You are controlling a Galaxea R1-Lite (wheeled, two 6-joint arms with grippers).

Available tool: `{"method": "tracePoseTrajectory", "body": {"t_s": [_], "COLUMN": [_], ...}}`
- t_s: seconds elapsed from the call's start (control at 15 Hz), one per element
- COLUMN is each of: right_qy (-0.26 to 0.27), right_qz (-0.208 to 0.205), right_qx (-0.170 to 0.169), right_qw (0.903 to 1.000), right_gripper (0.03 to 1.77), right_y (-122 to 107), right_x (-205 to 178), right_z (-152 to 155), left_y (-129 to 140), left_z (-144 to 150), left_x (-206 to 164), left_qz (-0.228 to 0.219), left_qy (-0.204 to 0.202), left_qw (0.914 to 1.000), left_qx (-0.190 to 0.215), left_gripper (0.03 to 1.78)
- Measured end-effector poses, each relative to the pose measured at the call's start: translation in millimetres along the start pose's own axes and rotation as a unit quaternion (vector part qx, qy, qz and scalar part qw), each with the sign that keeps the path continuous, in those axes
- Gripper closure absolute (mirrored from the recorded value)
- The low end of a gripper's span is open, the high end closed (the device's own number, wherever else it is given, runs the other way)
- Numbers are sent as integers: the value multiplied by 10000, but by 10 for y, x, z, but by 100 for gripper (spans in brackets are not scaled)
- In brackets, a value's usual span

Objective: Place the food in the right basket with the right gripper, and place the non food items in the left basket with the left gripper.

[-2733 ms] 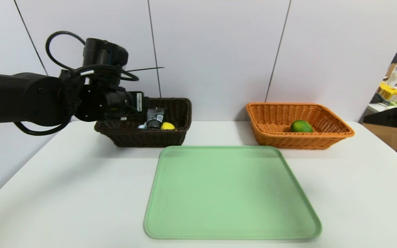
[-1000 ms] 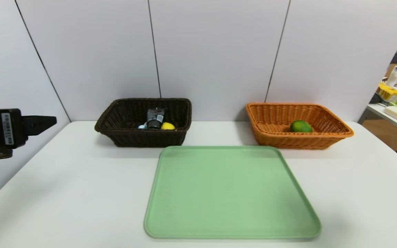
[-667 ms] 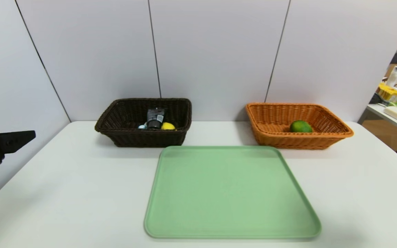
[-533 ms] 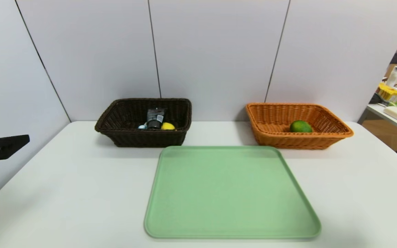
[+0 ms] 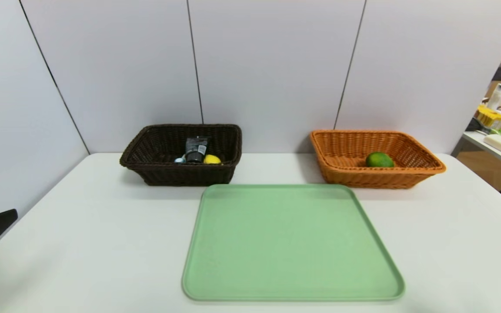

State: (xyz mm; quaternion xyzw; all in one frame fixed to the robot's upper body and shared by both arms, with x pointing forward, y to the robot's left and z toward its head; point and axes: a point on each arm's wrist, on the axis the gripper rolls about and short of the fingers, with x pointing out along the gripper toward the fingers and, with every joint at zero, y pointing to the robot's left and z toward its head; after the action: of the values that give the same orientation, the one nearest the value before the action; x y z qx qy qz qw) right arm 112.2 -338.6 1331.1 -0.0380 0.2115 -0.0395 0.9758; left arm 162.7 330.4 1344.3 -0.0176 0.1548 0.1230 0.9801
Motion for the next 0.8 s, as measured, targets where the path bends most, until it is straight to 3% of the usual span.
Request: {"method": "tracePoseTrajectory", "body": {"t_s": [0.8], "right_qy": [-668], "right_qz": [-115], "right_qx": [20], "right_qw": [9977], "right_gripper": [10], "right_y": [-16], "right_x": [-299], "right_z": [-440], "left_y": [214], "left_z": [-464], "left_x": [-307], "left_qz": [413], "left_qy": [-348], "left_qw": [9981], "left_qx": [-303], "left_gripper": [12]}}
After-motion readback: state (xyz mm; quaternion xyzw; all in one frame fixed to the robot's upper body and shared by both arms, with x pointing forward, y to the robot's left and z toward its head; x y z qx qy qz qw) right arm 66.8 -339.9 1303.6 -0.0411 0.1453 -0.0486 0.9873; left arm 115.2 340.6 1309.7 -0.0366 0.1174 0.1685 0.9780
